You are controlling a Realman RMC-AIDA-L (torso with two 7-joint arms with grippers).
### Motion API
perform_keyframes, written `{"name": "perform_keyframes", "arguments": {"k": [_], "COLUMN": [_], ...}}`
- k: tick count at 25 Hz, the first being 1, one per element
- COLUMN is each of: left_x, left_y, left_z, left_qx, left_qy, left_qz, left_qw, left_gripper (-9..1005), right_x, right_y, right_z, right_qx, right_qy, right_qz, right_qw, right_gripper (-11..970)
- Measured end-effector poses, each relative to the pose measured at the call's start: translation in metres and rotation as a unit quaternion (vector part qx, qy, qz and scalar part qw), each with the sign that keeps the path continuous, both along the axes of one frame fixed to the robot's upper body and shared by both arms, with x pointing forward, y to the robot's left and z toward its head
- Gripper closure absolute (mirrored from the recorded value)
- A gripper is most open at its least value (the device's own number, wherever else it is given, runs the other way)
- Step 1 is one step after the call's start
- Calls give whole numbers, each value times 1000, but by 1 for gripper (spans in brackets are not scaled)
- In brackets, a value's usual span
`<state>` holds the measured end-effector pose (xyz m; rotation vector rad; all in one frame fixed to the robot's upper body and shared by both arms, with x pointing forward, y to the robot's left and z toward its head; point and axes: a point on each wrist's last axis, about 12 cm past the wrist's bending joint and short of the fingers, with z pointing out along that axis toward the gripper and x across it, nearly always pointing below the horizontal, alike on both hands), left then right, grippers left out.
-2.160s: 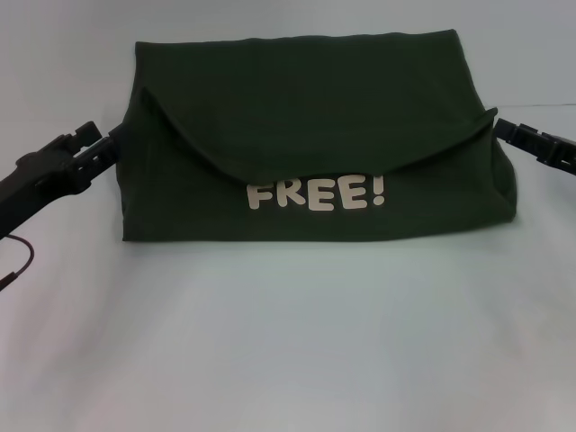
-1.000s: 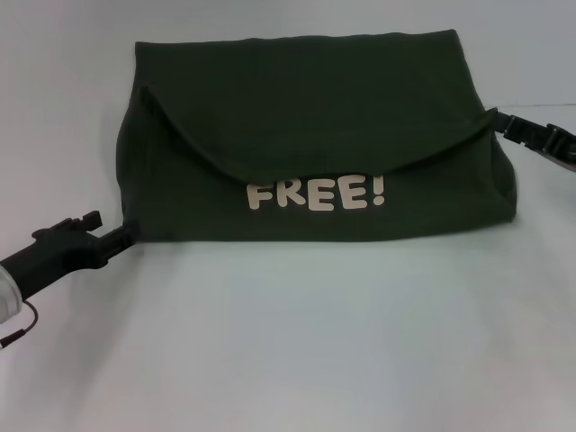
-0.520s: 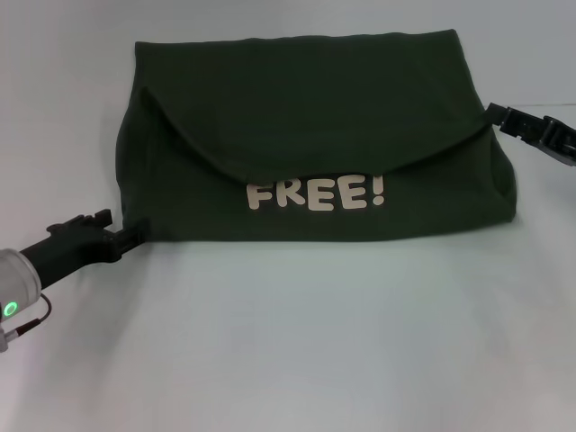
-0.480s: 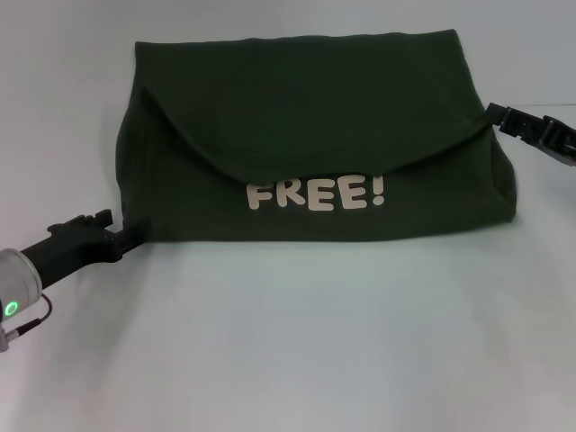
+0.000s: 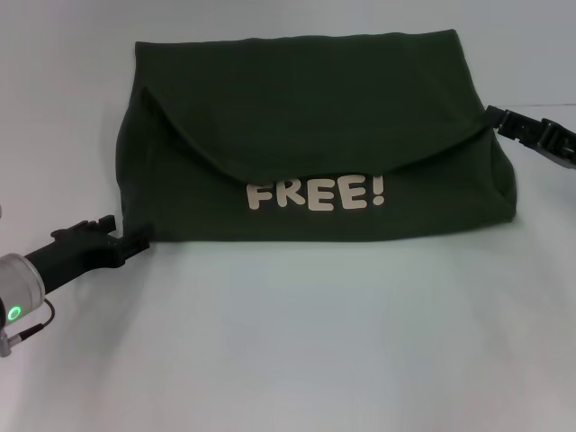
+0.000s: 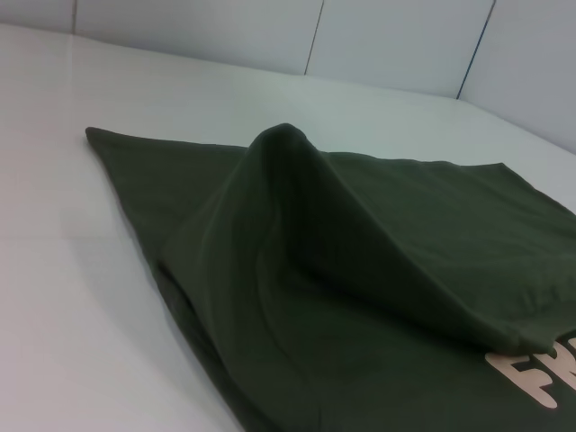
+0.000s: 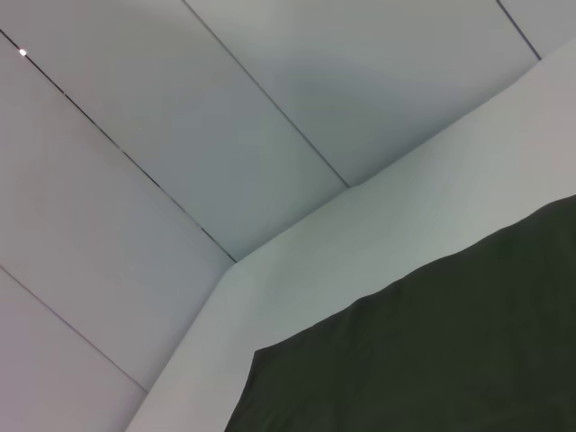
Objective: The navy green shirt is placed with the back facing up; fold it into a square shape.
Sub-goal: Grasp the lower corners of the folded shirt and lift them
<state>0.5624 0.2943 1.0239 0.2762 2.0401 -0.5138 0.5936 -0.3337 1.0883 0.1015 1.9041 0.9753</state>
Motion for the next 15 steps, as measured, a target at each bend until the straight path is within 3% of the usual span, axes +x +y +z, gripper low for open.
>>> {"name": "perform_keyframes", "arguments": {"k": [15], "left_x": [0], "left_y": [-6], "left_z": [-1], "left_qx": [5], "left_qy": [3], "left_qz": [-16], "left_qw": [1000], "left_gripper": [294], "right_x": [-2], "right_y": [0], "right_z": [-2], "right_qx": [1], "right_qy": [3], "right_qz": [0], "right_qw": [1000], "right_gripper": [378]}}
